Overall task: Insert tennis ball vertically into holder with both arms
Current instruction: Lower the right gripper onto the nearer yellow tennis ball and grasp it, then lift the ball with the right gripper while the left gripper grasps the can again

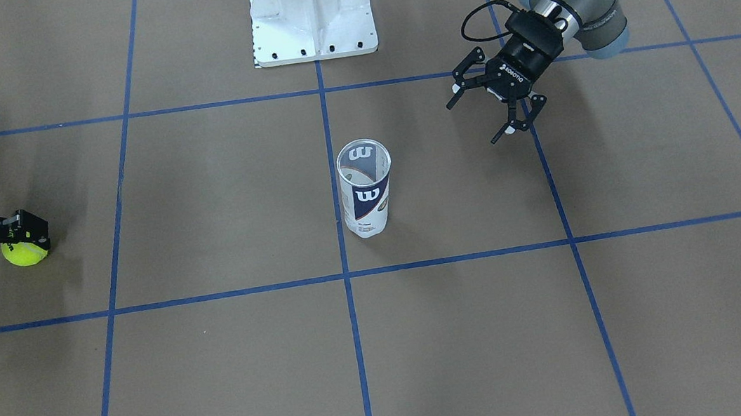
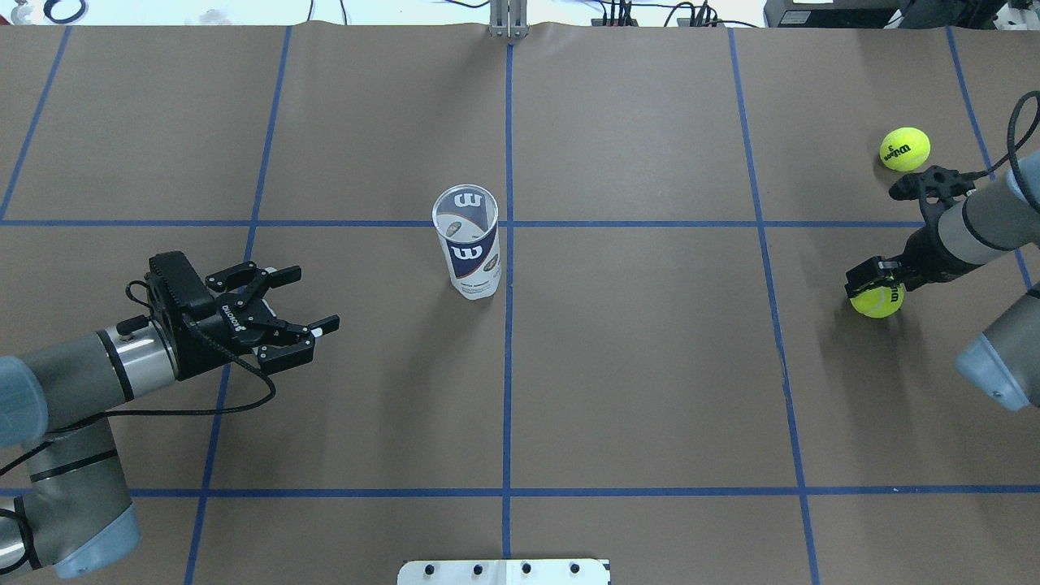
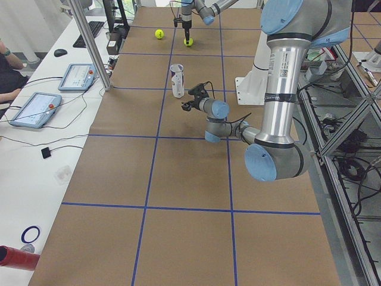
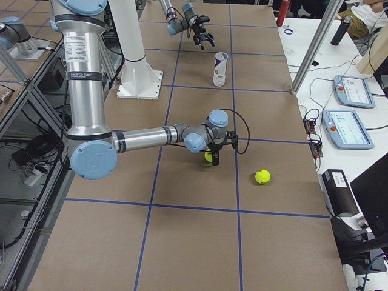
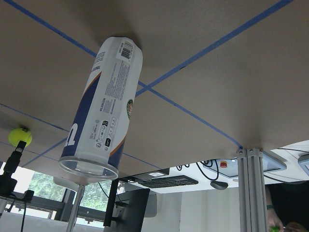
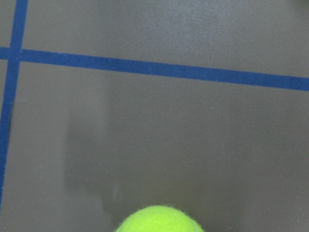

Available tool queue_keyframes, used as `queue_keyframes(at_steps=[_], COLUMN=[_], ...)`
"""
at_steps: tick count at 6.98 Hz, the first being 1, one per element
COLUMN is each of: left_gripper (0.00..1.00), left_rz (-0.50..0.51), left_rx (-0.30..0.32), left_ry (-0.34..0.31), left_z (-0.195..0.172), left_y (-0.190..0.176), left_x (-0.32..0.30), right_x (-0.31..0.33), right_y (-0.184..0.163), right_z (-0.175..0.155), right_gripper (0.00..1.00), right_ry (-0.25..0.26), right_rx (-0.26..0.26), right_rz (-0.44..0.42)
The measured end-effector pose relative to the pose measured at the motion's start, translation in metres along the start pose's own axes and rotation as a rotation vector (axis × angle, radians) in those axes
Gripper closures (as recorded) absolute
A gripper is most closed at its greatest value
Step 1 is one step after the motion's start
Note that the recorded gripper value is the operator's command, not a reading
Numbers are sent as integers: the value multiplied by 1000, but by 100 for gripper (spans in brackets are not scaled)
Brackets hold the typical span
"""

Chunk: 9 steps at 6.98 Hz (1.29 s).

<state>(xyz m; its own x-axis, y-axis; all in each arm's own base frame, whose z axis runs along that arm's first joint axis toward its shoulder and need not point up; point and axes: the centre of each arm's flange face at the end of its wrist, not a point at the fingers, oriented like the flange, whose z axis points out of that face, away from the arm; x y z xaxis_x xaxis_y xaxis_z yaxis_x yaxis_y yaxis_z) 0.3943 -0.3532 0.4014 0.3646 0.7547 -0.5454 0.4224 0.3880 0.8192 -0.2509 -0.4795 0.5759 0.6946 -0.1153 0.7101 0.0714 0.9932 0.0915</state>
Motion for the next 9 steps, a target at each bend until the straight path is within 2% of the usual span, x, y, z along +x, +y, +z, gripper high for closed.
queue_keyframes(at_steps=[1, 2, 3, 4, 6, 7, 9], left_gripper=[1, 1, 1, 1, 1, 1, 1], left_rz=[0, 0, 0, 0, -1, -1, -8], left_rx=[-1, -1, -1, -2, -3, -3, -4], left_ry=[-1, -1, -1, -1, -2, -2, -2], left_z=[2, 3, 3, 3, 4, 4, 17], left_y=[-1, -2, -2, -2, -1, -1, 1], left_x=[1, 1, 1, 1, 1, 1, 2], right_x=[-1, -1, -2, -4, -12, -18, -20], right_y=[0, 1, 2, 3, 3, 1, -18], right_z=[-1, -1, -2, -4, -14, -27, -73], right_gripper=[1, 15, 67, 100, 100, 100, 100], right_ry=[-4, -7, -10, -14, -28, -58, -163], right_rx=[-2, -4, -5, -3, 12, 17, 36], right_rz=[-4, -6, -7, -9, -21, -25, -8])
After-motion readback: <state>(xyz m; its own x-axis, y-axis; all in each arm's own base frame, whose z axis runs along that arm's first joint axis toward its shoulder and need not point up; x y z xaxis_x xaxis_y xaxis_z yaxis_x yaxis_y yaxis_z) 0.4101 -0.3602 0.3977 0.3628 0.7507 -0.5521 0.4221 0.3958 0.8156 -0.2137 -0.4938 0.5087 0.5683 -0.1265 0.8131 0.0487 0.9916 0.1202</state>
